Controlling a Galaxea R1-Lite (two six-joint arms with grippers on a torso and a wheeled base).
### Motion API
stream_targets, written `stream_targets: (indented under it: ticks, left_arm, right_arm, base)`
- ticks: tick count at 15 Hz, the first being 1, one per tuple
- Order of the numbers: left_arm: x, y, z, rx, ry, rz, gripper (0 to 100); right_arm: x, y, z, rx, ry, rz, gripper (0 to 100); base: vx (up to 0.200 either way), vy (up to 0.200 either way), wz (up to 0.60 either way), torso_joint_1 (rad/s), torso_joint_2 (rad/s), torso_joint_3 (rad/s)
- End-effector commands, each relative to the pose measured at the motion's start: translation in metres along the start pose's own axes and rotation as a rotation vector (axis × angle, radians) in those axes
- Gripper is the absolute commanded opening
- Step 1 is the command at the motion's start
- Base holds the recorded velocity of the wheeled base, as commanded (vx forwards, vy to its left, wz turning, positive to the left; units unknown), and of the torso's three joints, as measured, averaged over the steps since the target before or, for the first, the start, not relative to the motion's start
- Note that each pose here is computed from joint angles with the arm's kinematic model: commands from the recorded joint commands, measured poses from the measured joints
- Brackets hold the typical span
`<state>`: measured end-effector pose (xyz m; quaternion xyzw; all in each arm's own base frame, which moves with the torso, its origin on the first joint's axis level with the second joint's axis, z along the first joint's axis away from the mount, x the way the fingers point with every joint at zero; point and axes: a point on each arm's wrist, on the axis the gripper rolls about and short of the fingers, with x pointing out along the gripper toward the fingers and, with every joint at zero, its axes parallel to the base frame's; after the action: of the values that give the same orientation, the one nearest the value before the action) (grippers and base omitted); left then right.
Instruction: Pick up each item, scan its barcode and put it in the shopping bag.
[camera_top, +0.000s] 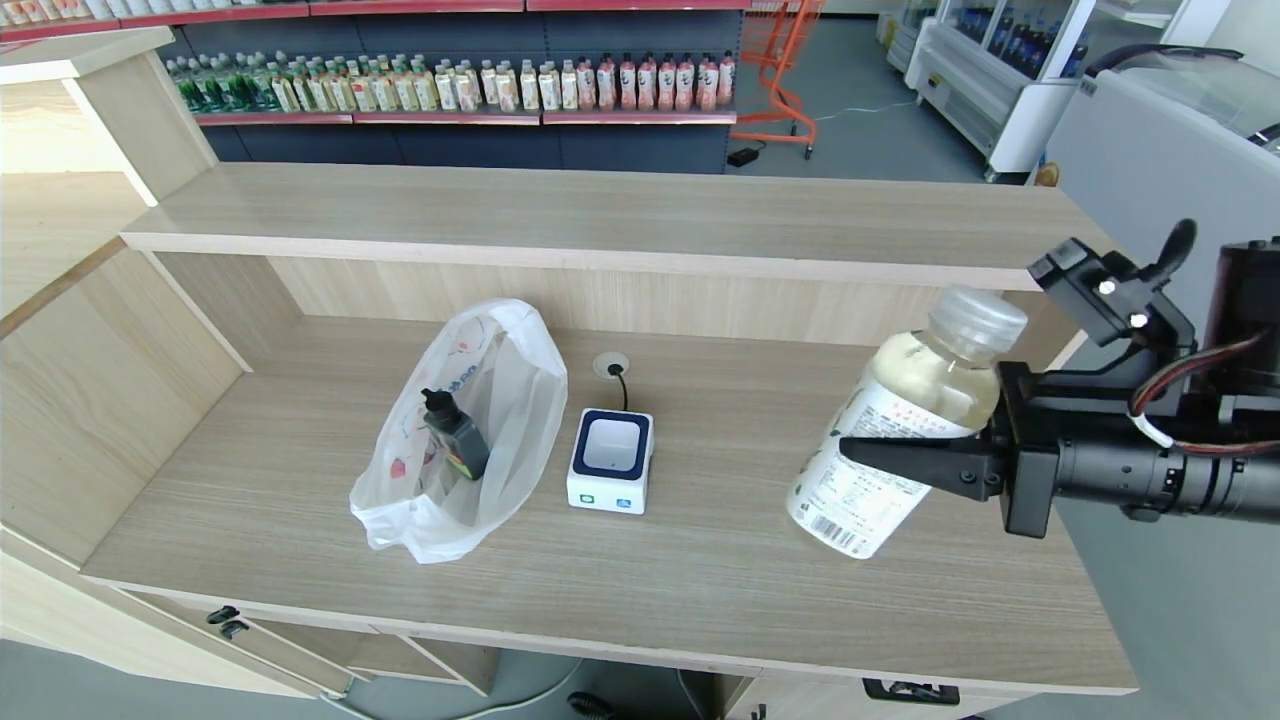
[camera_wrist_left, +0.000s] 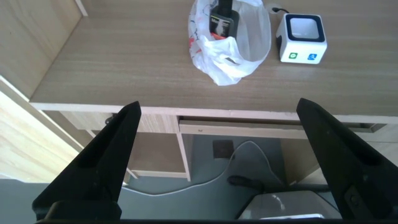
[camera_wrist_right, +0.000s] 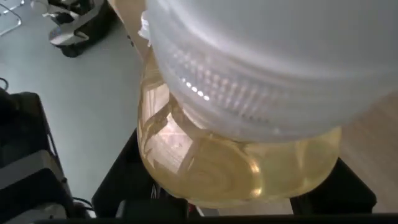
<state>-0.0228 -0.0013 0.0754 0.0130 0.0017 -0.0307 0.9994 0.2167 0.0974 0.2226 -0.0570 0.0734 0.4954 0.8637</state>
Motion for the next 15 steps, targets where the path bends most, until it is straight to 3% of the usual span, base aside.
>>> stream_targets:
  ticks: [1, 4, 6, 8, 12, 15]
  left_arm:
    - [0.0, 0.0, 0.0, 0.0, 0.0, 0.001, 100]
    - [0.0, 0.0, 0.0, 0.0, 0.0, 0.0, 100]
    - [0.0, 0.0, 0.0, 0.0, 0.0, 0.001, 100]
    - [0.0, 0.0, 0.0, 0.0, 0.0, 0.001, 100]
    - [0.0, 0.0, 0.0, 0.001, 0.0, 0.0, 100]
    - [0.0, 0.0, 0.0, 0.001, 0.0, 0.0, 100]
  right_arm:
    - [-0.033, -0.032, -0.018, -0.256, 0.106, -0.313, 0]
    - [-0.053, -0.034, -0.016, -0.416, 0.151, -0.436, 0]
    - [-0.059, -0.034, -0.024, -0.586, 0.235, -0.477, 0]
    - [-0.064, -0.035, -0.02, -0.707, 0.243, -0.504, 0]
    - [-0.07, -0.028, -0.012, -0.798, 0.225, -0.527, 0]
    - [-0.076, -0.017, -0.018, -0.79, 0.227, -0.523, 0]
  base:
    - [0.0, 0.0, 0.0, 0.0, 0.0, 0.0]
    - [0.0, 0.0, 0.0, 0.0, 0.0, 0.0]
    - [0.0, 0.0, 0.0, 0.0, 0.0, 0.0]
    - [0.0, 0.0, 0.0, 0.0, 0.0, 0.0]
    - [0.0, 0.0, 0.0, 0.0, 0.0, 0.0]
    - [0.0, 0.0, 0.0, 0.0, 0.0, 0.0]
